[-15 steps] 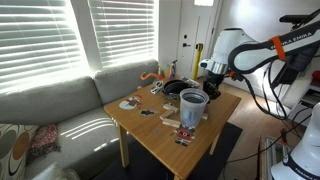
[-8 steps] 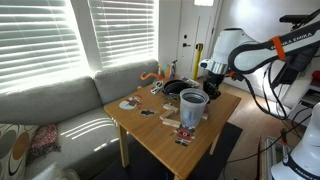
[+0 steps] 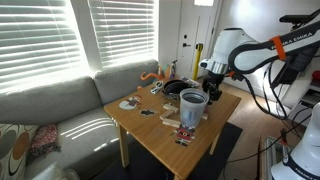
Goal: Stack up the blocks on the table
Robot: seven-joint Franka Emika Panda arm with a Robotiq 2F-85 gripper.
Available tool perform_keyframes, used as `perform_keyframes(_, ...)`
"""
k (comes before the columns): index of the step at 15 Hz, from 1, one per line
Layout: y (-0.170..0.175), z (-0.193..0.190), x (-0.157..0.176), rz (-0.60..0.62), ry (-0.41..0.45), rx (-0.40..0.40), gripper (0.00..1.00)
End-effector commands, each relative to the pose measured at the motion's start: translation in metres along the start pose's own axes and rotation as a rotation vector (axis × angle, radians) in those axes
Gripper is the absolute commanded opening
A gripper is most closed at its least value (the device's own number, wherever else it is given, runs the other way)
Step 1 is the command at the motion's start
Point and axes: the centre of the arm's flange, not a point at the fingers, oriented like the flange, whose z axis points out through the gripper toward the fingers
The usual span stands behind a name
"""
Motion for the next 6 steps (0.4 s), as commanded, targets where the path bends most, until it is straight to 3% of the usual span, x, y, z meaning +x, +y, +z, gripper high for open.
perform_keyframes(1,-0.025,-0.035,-0.004,-0.029,0.038,-0.018,0.99)
perform_keyframes(2,-0.030,-0.050,-0.006,-0.046,0.063,-0.037,1.00)
perform_keyframes(4,-0.040,-0.077,-0.013,-0.139,0.141,0.016,1.00)
perform_keyframes(5,-0.022,-0.046,0.004,-0.075,0.075,-0.019,1.00)
perform_keyframes(6,-0.029,-0.059,0.002,-0.103,0.101,-0.012,1.00)
